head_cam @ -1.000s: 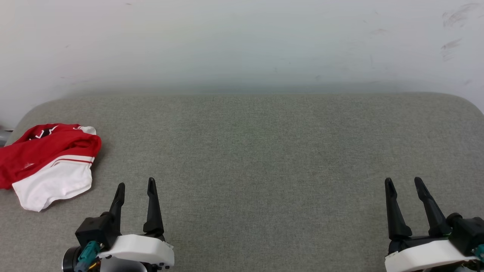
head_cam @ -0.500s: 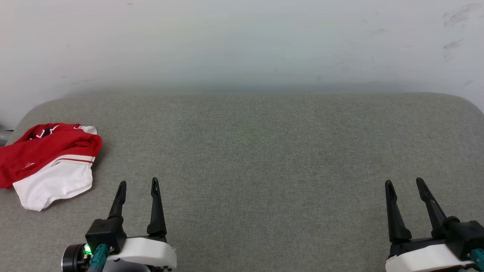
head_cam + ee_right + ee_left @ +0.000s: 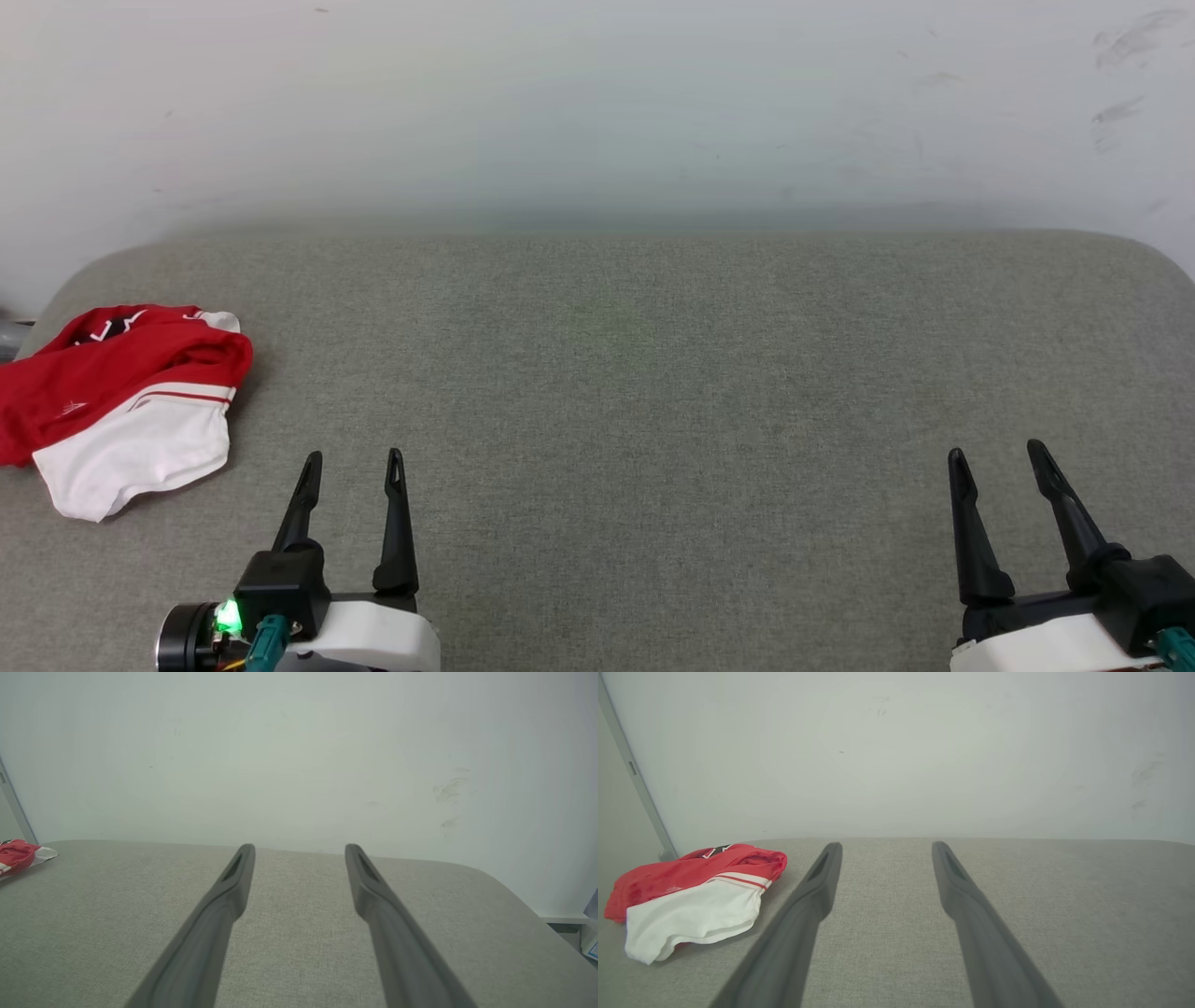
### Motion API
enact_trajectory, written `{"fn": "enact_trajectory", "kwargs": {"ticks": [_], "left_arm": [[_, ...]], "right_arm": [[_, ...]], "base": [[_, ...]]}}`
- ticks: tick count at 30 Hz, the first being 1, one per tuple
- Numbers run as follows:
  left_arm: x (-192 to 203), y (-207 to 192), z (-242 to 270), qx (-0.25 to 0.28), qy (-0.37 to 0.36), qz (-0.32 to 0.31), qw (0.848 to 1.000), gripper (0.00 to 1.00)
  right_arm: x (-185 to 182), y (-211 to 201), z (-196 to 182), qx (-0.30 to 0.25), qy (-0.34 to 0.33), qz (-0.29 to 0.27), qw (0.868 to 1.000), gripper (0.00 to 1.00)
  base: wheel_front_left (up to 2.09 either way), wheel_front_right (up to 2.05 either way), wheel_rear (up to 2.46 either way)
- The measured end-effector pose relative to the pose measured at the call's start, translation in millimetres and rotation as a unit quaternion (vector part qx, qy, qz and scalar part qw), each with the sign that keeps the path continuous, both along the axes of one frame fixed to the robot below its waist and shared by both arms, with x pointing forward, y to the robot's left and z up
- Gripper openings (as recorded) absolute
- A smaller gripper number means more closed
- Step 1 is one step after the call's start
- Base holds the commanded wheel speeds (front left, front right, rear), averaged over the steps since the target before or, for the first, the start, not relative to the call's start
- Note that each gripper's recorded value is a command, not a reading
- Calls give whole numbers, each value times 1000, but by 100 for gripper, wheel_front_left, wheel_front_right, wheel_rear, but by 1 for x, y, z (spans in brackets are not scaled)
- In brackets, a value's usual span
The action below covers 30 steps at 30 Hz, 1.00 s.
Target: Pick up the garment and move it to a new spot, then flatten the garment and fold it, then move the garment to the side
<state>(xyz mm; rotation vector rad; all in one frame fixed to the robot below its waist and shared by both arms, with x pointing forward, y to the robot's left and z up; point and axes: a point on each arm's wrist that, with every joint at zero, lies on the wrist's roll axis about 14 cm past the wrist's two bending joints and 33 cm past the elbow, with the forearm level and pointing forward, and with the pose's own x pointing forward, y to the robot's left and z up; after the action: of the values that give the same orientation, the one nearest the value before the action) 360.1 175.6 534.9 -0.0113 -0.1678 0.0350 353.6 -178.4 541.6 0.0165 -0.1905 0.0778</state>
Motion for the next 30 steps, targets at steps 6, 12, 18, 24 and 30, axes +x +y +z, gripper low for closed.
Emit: {"fn": "enact_trajectory", "kwargs": {"ticks": [6, 12, 18, 24, 30], "left_arm": [[-1, -1, 0, 9, -2, -3, 1000, 100], [-2, 1, 0, 2, -2, -3, 1000, 100], [-2, 5, -1, -8, -1, 1, 1000, 100], [-2, 5, -2, -16, 2, 1, 1000, 100], [-1, 5, -4, -18, 4, 1, 1000, 100]], "right_arm": [[0, 2, 3, 5, -6, 2, 1000, 100], [-1, 1, 0, 22, -2, 2, 1000, 100], [-2, -2, -4, 42, 4, -1, 999, 100], [-2, -2, -7, 46, 9, -2, 999, 100], [-1, -1, -9, 47, 12, 0, 999, 100]], "base": [[0, 0, 0], [0, 0, 0], [0, 0, 0], [0, 0, 0], [0, 0, 0]]}}
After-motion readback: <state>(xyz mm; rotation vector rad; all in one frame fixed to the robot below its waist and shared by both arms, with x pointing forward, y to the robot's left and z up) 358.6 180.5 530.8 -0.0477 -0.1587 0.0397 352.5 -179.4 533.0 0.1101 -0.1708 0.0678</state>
